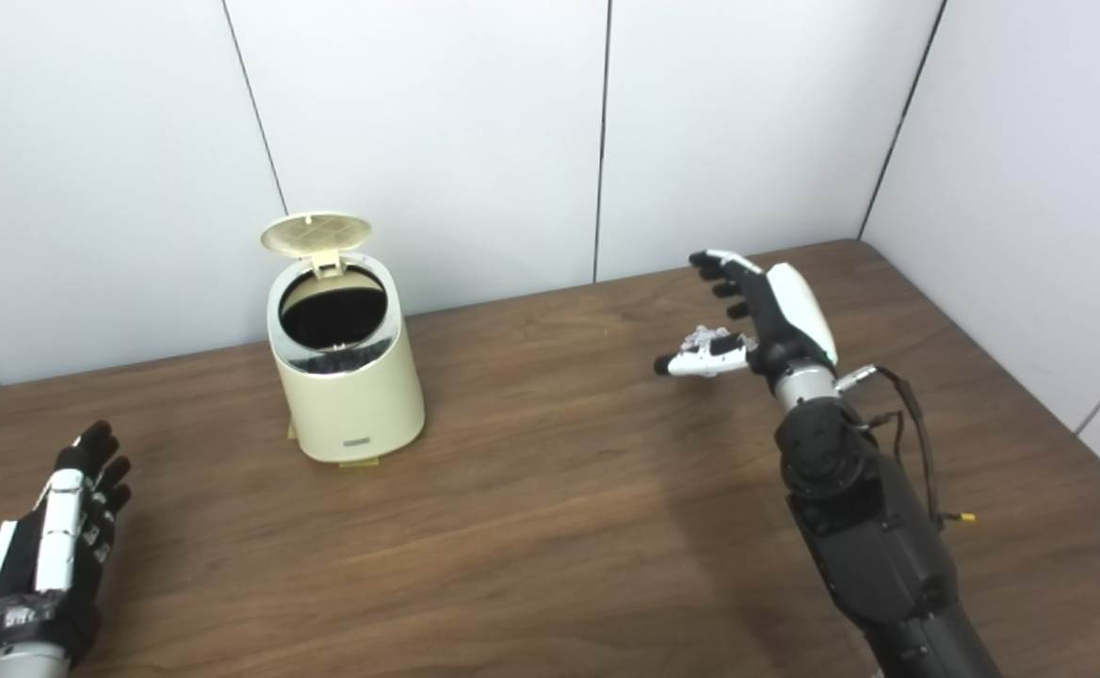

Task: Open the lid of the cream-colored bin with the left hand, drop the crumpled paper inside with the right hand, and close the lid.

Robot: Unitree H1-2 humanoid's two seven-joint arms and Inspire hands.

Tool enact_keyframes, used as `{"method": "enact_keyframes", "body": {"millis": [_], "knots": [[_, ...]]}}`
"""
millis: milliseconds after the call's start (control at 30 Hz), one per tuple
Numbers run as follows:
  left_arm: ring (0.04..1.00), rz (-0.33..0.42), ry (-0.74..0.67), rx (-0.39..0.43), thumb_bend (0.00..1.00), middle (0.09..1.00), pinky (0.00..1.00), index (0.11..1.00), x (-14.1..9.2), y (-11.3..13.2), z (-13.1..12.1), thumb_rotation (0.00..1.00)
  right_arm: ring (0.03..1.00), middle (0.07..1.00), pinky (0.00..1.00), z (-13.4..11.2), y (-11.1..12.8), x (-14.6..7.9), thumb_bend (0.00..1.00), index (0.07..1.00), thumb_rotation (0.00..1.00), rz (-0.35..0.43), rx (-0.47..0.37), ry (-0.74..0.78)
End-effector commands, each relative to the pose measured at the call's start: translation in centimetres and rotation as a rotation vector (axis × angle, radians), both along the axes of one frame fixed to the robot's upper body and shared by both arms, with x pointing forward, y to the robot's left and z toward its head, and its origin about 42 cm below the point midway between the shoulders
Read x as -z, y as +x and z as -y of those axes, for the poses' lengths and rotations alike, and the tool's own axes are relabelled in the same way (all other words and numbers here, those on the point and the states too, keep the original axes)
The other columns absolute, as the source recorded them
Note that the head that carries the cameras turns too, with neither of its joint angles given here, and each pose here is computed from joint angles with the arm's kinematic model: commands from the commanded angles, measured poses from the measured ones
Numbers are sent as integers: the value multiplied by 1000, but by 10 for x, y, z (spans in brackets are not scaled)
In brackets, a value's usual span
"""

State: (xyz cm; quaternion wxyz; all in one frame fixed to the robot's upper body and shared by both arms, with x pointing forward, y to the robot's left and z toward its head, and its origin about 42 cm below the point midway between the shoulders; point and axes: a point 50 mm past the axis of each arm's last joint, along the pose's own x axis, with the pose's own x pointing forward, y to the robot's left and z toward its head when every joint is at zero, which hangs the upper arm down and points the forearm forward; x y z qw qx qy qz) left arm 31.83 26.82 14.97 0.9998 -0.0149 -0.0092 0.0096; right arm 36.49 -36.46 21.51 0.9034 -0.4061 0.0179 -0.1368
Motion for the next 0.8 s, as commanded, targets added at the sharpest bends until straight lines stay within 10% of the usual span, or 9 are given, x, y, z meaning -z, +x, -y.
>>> {"method": "enact_keyframes", "body": {"millis": [0, 767], "knots": [[967, 90, 6, 13, 558, 972, 1000, 967, -22, 7, 0, 817, 783, 813, 675, 4, 16, -32, 884, 784, 97, 115, -32, -62], [992, 106, 16, 24, 505, 996, 1000, 1000, -38, 6, -1, 829, 799, 806, 714, 37, 51, -37, 882, 718, 44, -17, -10, -176]]}}
